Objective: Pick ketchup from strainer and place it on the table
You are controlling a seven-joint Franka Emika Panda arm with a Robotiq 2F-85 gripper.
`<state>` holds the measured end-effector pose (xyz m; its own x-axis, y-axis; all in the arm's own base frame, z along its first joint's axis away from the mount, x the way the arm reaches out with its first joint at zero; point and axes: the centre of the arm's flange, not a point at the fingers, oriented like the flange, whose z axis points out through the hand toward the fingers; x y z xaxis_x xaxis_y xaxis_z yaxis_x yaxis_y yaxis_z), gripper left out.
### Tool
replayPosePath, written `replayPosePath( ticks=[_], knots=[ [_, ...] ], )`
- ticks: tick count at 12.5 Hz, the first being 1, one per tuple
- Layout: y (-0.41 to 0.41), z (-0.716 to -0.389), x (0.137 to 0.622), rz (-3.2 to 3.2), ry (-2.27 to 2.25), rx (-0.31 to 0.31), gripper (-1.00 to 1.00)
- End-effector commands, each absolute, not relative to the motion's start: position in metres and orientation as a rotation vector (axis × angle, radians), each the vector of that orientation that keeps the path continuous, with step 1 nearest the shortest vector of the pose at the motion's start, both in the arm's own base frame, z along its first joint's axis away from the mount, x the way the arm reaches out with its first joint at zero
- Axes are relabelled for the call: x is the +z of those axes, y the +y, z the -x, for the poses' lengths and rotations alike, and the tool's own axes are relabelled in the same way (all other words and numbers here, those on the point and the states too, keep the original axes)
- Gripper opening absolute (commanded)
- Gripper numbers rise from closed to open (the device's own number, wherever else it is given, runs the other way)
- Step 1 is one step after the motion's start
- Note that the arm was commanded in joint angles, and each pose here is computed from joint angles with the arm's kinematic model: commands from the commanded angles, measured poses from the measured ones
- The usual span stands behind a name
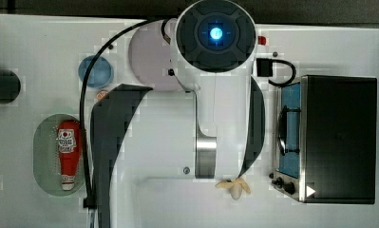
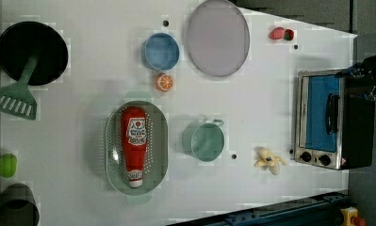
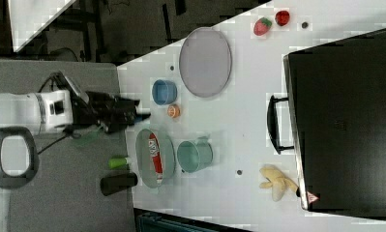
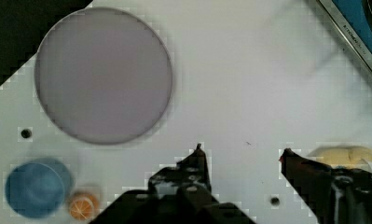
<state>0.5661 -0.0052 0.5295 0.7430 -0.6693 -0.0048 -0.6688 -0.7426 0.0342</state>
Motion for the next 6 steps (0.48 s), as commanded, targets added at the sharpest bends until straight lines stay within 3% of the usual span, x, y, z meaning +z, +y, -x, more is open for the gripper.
replayPosePath(
  ticks=[1, 3, 6],
  knots=[
    [-0.001, -0.474, 0.602, -2.873, -1.234, -0.076, 0.58],
    [0.019, -0.476, 0.598, -2.887, -1.174, -0.081, 0.99],
    [0.067, -0.476, 0.589, -2.913, -1.035, -0.093, 1.00]
  ],
)
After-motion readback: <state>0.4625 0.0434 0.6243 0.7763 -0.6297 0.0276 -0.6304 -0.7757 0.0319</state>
